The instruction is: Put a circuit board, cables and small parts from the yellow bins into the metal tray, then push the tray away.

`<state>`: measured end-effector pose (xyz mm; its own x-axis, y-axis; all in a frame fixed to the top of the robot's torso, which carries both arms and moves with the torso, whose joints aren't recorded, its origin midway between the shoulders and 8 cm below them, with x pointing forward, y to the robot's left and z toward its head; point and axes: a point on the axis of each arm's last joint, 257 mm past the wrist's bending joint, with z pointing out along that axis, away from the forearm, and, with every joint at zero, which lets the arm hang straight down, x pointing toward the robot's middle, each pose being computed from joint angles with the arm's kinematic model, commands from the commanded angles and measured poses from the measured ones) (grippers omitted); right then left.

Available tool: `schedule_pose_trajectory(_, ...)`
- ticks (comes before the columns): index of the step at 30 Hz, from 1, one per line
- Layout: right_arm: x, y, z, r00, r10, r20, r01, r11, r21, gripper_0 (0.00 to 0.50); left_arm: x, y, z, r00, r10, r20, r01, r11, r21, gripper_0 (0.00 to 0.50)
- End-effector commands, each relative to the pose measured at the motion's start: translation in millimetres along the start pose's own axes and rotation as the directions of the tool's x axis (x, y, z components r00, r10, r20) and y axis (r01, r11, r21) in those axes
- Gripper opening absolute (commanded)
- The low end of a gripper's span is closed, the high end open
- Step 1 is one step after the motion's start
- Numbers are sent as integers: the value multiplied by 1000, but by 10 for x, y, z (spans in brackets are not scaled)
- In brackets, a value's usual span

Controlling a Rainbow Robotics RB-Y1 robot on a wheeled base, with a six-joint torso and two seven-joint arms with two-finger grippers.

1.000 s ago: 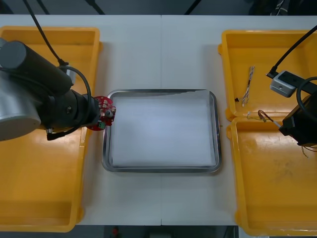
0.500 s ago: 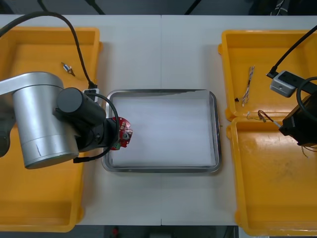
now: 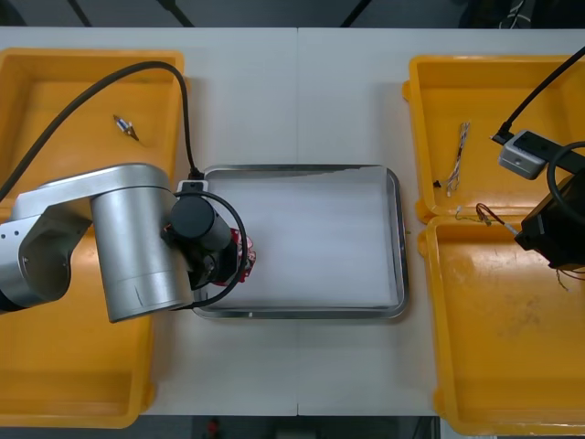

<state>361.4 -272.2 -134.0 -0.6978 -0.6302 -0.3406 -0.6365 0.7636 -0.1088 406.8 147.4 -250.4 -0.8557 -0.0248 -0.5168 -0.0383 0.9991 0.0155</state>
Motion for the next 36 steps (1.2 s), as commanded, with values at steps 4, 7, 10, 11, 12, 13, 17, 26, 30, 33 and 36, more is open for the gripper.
schedule_pose_trajectory(4,-132,-21,-117,999,17,45,-18,1000,10,0,-59,-267,-23,998,-10,54,8,999,36,0)
schedule_pose_trajectory(7,-132,-21,-117,999,17,45,-18,1000,10,0,-67,-326,-1,998,-19,52,17,999,46,0)
schedule_pose_trajectory(10,-132,-21,-117,999,17,45,-18,1000,10,0,-112,-392,36,998,-29,51,27,999,46,0)
schedule_pose_trajectory(11,-132,-21,-117,999,17,45,-18,1000,10,0,-113,-397,52,998,-33,50,30,999,44,0)
schedule_pose_trajectory(12,-132,-21,-117,999,17,45,-18,1000,10,0,-112,-389,65,998,-32,47,30,999,40,0)
schedule_pose_trajectory(13,-132,-21,-117,999,17,45,-18,1000,10,0,-112,-389,65,998,-32,47,30,999,40,0)
schedule_pose_trajectory(17,-132,-21,-117,999,17,45,-18,1000,10,0,-42,-393,110,999,-12,46,11,999,32,0)
schedule_pose_trajectory(26,-132,-21,-117,999,17,45,-18,1000,10,0,3,-403,135,999,4,52,-5,1000,31,326)
schedule_pose_trajectory(30,-132,-21,-117,999,17,45,-18,1000,10,0,-20,-425,112,998,7,61,-10,999,37,410)
schedule_pose_trajectory(33,-132,-21,-117,999,17,45,-18,1000,10,0,-147,-448,6,997,1,83,-5,999,49,451)
schedule_pose_trajectory(36,-132,-21,-117,999,17,45,-18,1000,10,0,-260,-467,-113,996,-29,83,22,997,75,465)
